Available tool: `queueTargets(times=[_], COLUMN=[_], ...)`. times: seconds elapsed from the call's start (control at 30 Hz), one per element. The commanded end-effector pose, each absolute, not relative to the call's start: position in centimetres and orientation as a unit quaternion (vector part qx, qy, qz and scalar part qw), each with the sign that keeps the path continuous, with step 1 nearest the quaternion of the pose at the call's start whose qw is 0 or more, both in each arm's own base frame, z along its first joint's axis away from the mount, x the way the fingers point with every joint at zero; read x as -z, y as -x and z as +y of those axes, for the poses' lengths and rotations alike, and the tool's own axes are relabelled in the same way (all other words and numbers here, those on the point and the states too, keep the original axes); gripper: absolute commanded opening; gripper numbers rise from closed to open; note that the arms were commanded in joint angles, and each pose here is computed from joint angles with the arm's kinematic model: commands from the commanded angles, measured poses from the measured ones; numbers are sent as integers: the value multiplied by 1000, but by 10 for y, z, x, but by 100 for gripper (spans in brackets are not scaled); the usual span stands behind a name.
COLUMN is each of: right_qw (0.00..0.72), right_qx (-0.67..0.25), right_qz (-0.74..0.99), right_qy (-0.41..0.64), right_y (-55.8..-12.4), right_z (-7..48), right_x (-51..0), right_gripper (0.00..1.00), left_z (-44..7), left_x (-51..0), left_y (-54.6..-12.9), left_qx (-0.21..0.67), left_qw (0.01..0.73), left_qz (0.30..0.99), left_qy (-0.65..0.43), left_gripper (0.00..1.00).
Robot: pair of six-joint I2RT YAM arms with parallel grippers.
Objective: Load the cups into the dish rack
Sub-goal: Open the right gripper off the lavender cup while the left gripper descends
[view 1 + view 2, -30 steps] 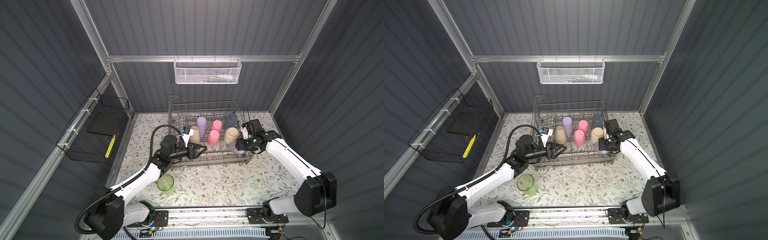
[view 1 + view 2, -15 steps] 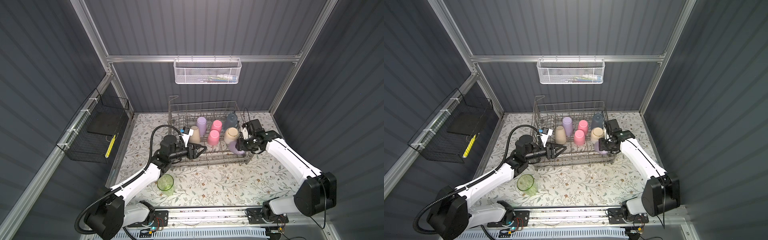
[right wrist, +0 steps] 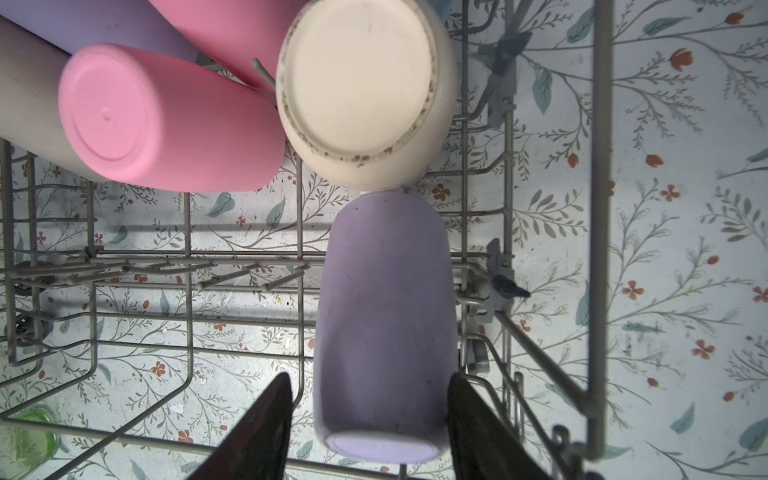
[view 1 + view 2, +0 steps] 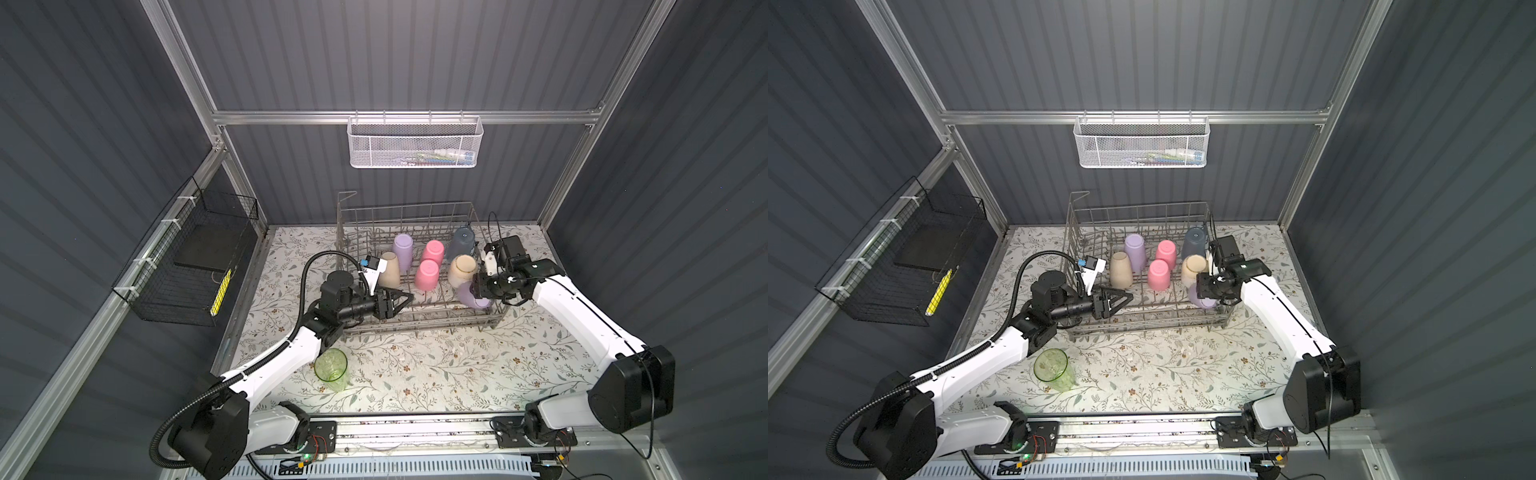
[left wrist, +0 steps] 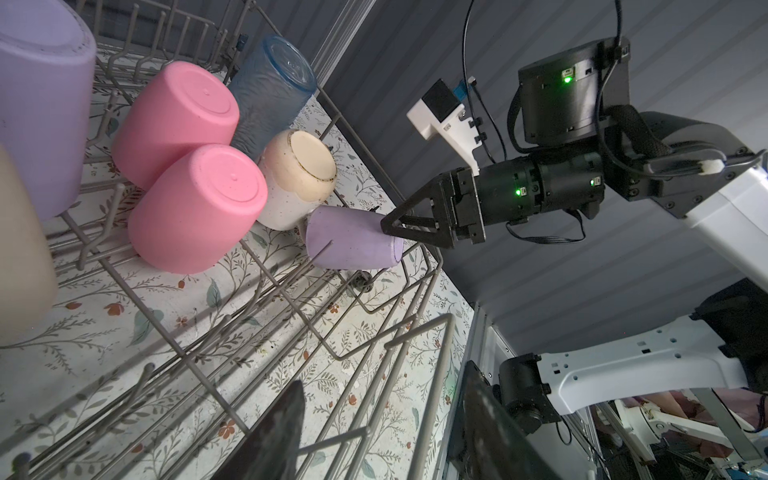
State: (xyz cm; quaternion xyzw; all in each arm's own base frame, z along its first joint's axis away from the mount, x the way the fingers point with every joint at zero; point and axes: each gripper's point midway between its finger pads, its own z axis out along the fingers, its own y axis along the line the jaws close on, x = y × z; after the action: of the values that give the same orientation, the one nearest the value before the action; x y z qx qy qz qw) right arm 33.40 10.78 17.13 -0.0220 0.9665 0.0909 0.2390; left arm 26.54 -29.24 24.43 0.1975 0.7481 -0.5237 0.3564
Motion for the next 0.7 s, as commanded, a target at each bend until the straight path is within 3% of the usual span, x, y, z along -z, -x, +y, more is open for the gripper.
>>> queueTargets(times=[0.0,0.17,0.33,0.67], right_qw=[274,337,381,363], right_qx=[-90,-121,-161,-180], right_qz=[957,933,909,913], right_qy=[16,24,44,51], right_y=[-333,-323,-310,-307], right_z=[104,107,120,130], right_x=[-200,-242,-273,-255], right_gripper=[62,63,63,67], left_z=[-290,-283,-249,-152], left_x=[-246,-270,-302,-293], left_y=[-265,-263,-266,-202], left_qx=[526,511,414,279], left_qw=[358,379,406,346], left_qz=[745,745,796,895], left_qy=[-198,-200,-172,-37], left_gripper=[61,62,62,67])
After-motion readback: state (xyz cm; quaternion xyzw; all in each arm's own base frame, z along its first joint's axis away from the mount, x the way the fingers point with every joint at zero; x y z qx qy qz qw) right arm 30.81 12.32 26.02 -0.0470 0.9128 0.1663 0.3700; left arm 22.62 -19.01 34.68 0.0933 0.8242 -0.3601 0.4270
